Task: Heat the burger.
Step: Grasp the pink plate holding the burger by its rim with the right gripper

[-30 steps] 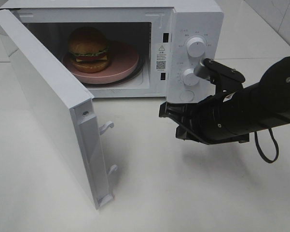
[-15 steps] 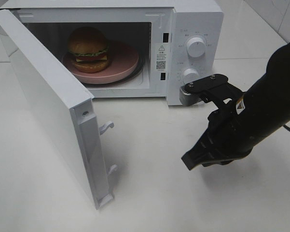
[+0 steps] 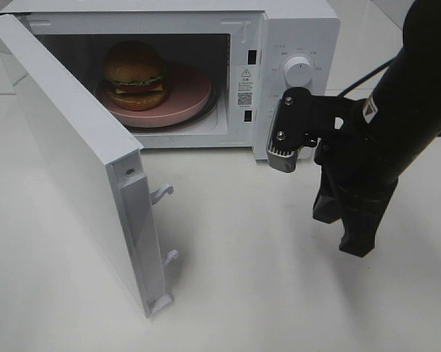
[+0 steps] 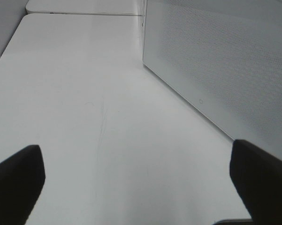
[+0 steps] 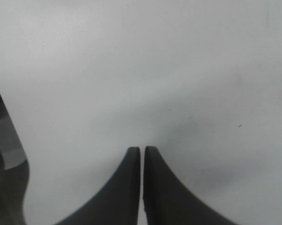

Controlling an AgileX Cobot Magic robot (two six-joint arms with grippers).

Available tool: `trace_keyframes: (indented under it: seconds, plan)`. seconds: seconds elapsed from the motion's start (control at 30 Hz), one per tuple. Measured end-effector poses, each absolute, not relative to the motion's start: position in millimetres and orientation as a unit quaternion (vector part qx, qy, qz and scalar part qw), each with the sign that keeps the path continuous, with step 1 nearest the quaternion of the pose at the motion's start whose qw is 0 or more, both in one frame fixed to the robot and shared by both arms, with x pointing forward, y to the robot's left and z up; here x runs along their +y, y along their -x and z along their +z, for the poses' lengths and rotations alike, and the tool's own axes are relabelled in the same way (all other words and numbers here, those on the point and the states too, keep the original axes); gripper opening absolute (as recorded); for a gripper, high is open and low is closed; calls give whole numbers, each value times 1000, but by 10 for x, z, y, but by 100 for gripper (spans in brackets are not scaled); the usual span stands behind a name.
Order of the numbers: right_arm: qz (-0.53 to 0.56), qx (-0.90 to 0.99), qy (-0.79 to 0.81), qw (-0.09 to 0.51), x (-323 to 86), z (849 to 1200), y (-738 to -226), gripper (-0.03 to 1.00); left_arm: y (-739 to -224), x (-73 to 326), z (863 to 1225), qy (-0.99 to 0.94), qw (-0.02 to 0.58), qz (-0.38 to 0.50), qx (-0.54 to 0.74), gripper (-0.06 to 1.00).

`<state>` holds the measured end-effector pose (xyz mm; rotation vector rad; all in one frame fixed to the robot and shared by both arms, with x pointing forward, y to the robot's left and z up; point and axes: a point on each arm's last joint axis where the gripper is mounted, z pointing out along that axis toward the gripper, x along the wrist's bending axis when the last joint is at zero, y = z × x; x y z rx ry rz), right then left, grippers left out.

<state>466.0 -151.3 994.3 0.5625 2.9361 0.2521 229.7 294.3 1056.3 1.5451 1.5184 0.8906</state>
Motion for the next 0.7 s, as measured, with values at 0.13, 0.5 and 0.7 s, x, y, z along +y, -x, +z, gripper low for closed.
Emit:
trace_keyframes:
  seconds: [0.13, 0.5, 0.7]
  plan:
    - [87, 987, -97, 99, -1475, 10067, -4737, 7, -2297, 2943, 10563, -608, 389, 350, 597, 99]
    - [54, 979, 63, 186, -1477, 10200, -4898, 33, -2297, 2943, 10563, -608, 389, 350, 597, 99]
    - [58, 963, 89, 249, -1453, 10249, -5000, 63, -2297, 2943, 10563, -608, 389, 350, 597, 99]
